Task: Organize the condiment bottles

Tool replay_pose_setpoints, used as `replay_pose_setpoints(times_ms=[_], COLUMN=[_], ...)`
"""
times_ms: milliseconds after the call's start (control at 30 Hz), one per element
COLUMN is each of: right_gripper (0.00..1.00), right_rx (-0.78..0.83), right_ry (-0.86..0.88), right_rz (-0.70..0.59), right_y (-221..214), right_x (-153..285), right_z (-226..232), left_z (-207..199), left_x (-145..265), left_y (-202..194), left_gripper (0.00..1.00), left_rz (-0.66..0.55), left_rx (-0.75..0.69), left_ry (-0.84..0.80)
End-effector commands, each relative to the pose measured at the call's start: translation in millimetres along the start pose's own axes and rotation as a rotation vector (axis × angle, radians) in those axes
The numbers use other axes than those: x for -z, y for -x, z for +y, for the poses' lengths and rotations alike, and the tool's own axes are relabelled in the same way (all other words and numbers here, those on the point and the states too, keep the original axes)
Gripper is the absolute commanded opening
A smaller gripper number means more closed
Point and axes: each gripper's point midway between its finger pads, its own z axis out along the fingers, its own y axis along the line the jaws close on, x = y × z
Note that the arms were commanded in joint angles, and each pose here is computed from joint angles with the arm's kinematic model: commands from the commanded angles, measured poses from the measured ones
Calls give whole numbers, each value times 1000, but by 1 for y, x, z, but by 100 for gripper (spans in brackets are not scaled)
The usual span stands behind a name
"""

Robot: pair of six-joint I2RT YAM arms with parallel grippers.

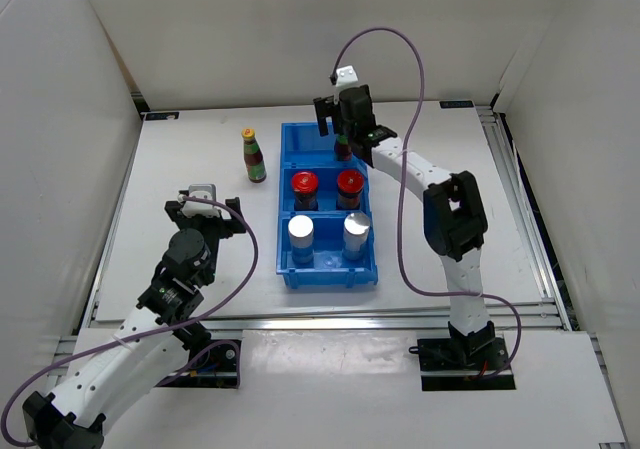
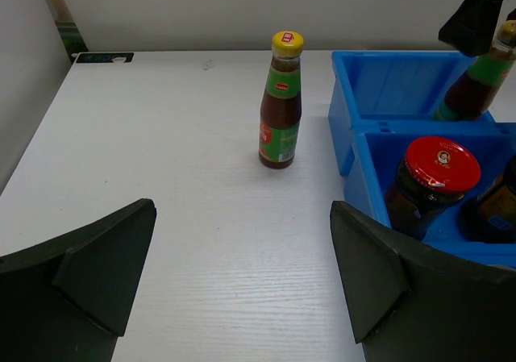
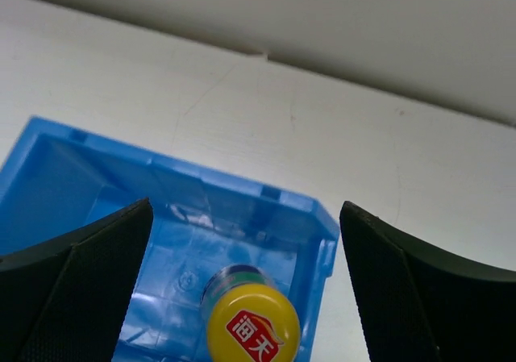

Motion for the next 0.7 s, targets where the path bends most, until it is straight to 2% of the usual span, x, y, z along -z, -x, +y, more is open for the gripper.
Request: replay_pose_setpoints(times_ms=[0,100,133,233,300,333,367,400,433,533,567,600,633,667], right_gripper=[100,100,100,100,100,100,100,100,100,100,100,98,84,76], right_rx=[-3,-25,-45,-43,-62,-96,-115,-133,-164,-275,-367,-440,-456,-523], right_ry=[-50,-113,-115,-154,-236,-277,-373,-392,-399,-458,-482,-489,-507,-486], right_rz=[-237,-308,-374,-463,-447,-444,-381,-359,-378,-241,-148,-149,-72,-51], right_y=[112,153,180,208,205,209,182,171,174,111,74,64,24,4], right_x=[30,58,84,138,163,194,201,212,242,284,295,320,323,329], right_z=[-16,-34,-41,-57,-78,-89,-106,-111,-124,-145,-145,-152,-150,-145], left_z=[-1,0,1,6,9,10,10,9,11,6,5,-3,-5,-9], left_x=[1,-1,-2,-3,-4,-4,-5,-7,-8,-15,-16,-22,-27,-30], left_y=[0,-2,-5,-12,-16,-12,-20,-17,-14,-4,-4,-7,12,16], left_gripper=[100,100,100,100,100,100,100,100,100,100,100,100,100,100], left_rz=[-9,0,7,34,49,41,70,69,75,110,134,163,145,158], left_rx=[5,-10,-16,-36,-48,-54,-77,-76,-90,-118,-127,-120,-90,-79], left_ry=[-7,4,13,47,68,68,79,79,92,93,93,82,80,68])
